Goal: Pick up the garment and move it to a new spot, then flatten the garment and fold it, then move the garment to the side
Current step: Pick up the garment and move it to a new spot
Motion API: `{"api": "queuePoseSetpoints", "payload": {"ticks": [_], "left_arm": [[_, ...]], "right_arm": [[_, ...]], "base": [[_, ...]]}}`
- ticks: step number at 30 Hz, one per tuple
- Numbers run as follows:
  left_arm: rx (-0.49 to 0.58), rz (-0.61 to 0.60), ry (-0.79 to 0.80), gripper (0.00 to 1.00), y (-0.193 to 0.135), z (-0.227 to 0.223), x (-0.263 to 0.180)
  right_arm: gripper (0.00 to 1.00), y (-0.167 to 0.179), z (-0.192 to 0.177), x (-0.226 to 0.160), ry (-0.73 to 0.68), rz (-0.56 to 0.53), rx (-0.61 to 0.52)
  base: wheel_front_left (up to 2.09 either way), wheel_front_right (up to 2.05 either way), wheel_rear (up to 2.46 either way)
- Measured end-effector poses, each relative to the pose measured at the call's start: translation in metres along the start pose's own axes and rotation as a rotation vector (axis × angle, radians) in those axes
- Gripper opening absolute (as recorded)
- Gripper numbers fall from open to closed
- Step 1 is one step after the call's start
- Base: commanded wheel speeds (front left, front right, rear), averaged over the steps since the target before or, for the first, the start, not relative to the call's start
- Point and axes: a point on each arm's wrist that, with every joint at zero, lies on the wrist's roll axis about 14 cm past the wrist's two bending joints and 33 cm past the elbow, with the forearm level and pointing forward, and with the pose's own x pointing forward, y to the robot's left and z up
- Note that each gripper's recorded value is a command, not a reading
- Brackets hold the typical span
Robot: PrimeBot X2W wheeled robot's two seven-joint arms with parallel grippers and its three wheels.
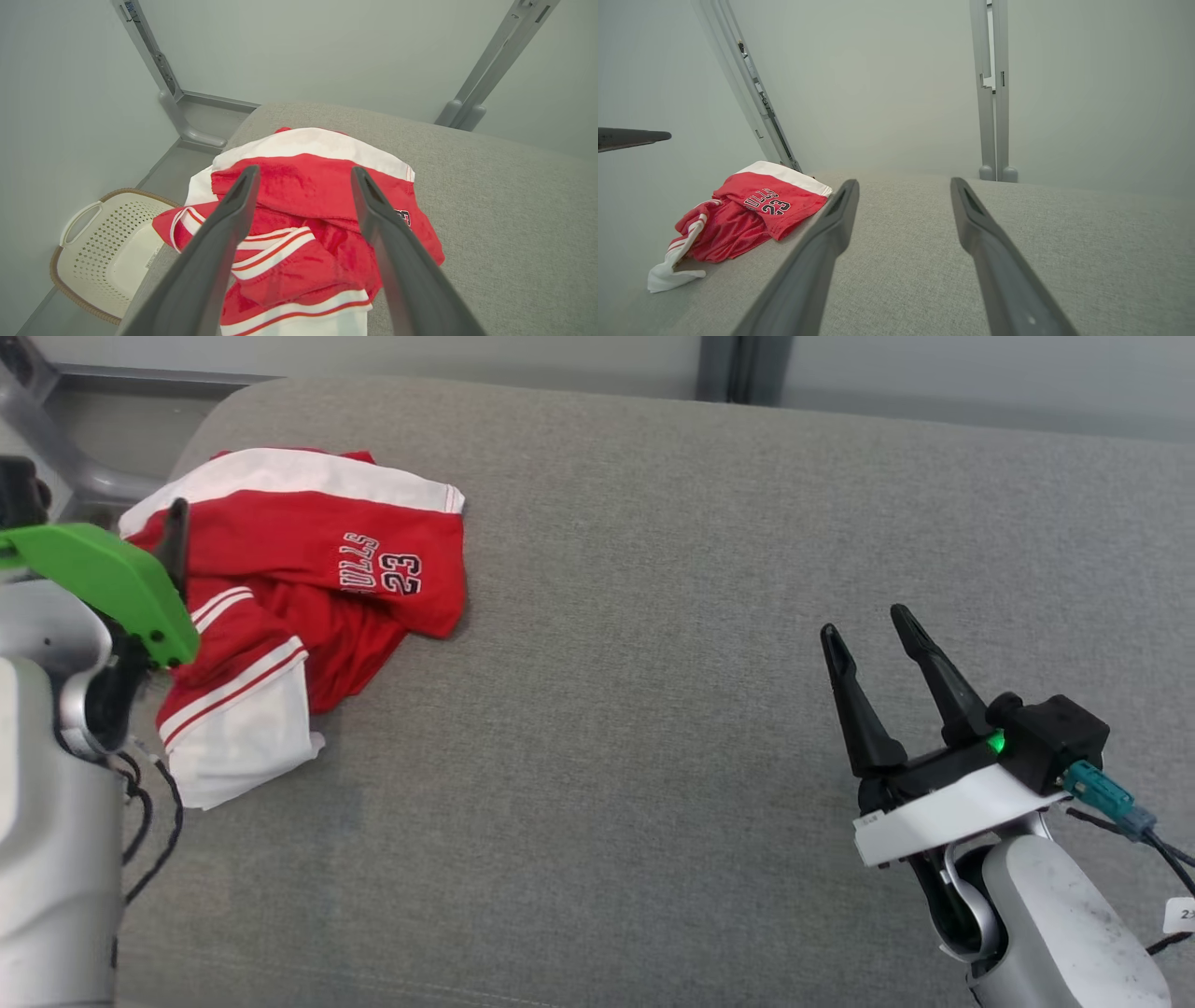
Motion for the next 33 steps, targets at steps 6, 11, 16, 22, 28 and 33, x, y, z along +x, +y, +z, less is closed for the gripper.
{"api": "queuePoseSetpoints", "payload": {"ticks": [6, 11, 16, 22, 28, 33], "left_arm": [[0.012, -0.016, 0.197, 1.00, -0.002, -0.020, 0.038], [-0.018, -0.003, 0.292, 1.00, 0.000, -0.037, 0.066], [-0.036, 0.021, 0.372, 1.00, 0.002, -0.060, 0.088], [-0.032, 0.047, 0.476, 1.00, -0.002, -0.098, 0.102], [0.002, 0.035, 0.448, 0.00, -0.007, -0.093, 0.110], [0.030, 0.036, 0.422, 0.00, -0.002, -0.081, 0.105]], "right_arm": [[1.00, -0.031, -0.006, -0.012, 0.018, -0.077, -0.012], [1.00, -0.051, -0.006, -0.020, 0.021, -0.131, -0.023], [1.00, -0.071, -0.006, -0.031, 0.029, -0.187, -0.040], [1.00, -0.090, -0.008, -0.046, 0.046, -0.250, -0.049], [1.00, -0.096, -0.006, -0.051, 0.045, -0.274, -0.053], [1.00, -0.089, -0.003, -0.048, 0.035, -0.259, -0.047]], "base": [[0.00, 0.00, 0.00], [0.00, 0.00, 0.00], [0.00, 0.00, 0.00], [0.00, 0.00, 0.00], [0.00, 0.00, 0.00], [0.00, 0.00, 0.00]]}}
